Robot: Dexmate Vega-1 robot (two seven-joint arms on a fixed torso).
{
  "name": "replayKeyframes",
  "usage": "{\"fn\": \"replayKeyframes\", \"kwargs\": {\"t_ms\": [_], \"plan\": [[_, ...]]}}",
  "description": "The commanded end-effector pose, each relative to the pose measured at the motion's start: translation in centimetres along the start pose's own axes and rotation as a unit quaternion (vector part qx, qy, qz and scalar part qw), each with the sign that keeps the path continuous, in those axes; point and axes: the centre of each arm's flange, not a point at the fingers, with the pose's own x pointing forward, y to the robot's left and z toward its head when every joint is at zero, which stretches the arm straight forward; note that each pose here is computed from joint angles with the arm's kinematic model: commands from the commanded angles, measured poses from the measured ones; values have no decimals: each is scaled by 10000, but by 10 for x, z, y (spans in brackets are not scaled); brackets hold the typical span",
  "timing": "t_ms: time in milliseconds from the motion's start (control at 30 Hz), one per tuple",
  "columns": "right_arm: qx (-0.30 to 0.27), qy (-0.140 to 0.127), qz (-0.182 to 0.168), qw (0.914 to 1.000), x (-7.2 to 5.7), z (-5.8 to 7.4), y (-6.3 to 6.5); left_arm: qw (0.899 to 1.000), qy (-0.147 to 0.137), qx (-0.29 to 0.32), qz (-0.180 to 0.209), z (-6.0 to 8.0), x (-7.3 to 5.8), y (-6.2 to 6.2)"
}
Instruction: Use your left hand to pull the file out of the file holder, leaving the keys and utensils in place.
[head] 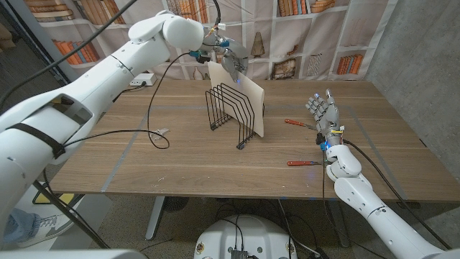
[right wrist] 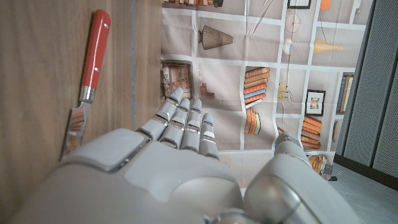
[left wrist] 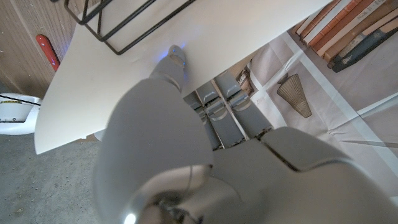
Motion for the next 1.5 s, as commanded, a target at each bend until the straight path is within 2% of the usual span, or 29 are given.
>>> {"fn": "replayKeyframes", "kwargs": {"t_ms": [33,433,700,1033,1500], "plan": [[6,-16,23,10000,-1,1,0,9997,61,217,60,7,-9,24],[-19,22,67,10000,1,1,-2,9988,88,402,255,17,-21,55],[-51,84,88,9999,0,0,-3,9978,80,398,532,19,-36,75],[-63,72,132,9999,0,1,1,9967,50,426,683,21,-46,90],[-85,51,112,9999,0,3,5,9958,80,374,837,17,-55,100]]}}
